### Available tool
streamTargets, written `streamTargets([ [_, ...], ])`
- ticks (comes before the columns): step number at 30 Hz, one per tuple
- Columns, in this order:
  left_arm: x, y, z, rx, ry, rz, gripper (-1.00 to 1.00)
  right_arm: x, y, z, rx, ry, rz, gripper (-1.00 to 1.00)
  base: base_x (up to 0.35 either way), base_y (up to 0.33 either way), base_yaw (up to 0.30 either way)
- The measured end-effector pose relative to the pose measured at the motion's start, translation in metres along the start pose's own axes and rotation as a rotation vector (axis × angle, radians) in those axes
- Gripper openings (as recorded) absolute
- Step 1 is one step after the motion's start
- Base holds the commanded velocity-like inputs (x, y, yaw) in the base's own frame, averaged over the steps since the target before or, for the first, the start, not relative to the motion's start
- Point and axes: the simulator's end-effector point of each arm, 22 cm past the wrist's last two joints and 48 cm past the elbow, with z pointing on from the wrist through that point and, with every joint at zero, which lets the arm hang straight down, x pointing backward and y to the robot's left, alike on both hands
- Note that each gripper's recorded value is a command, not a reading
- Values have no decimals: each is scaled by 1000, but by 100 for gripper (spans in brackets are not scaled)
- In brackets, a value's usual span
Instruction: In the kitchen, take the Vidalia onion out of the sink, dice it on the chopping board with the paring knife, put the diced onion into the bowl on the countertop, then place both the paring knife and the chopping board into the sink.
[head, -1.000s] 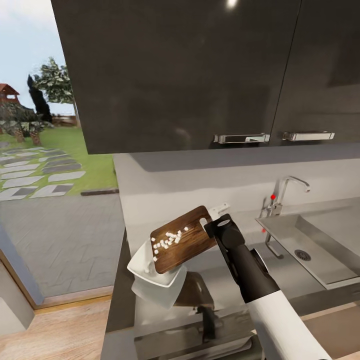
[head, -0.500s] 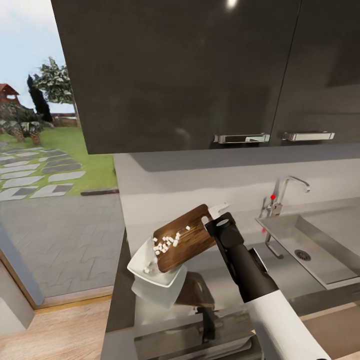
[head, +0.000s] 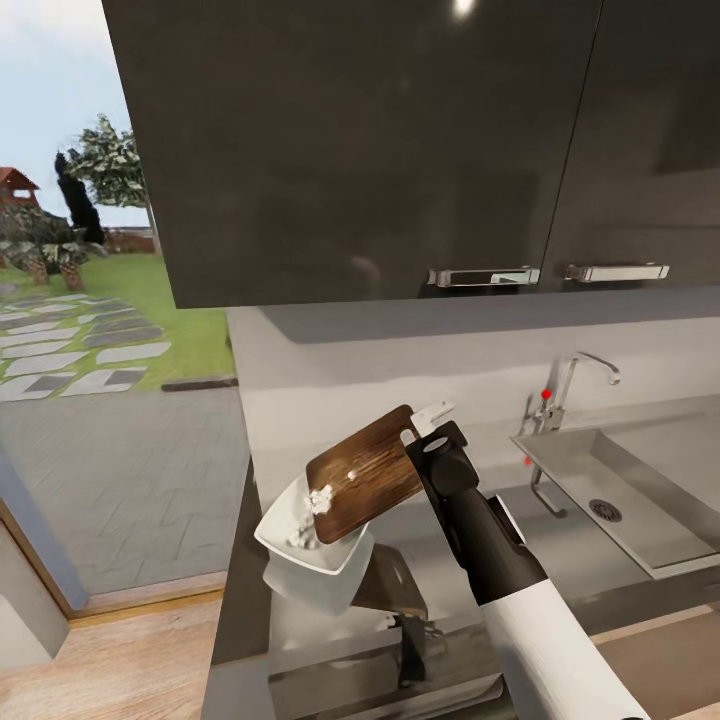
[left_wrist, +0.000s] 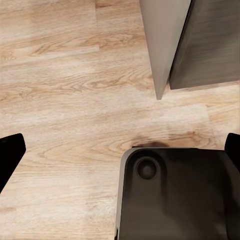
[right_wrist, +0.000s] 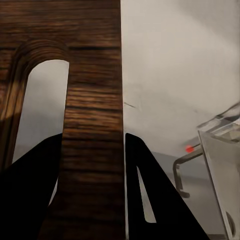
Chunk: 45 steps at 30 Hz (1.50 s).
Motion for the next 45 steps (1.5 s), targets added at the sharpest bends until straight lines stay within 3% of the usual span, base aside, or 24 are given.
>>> streamTargets([
  [41, 0, 0, 0, 0, 0, 0, 100, -9, -4, -5, 4, -25, 11, -100, 0, 0, 0],
  [43, 0, 0, 0, 0, 1, 0, 100, -16, -6, -10, -5, -47, 25, -100, 0, 0, 0],
  [45, 1, 0, 0, 0, 1, 0, 100, -23, 0, -14, -58, -67, 54, -100, 0, 0, 0],
])
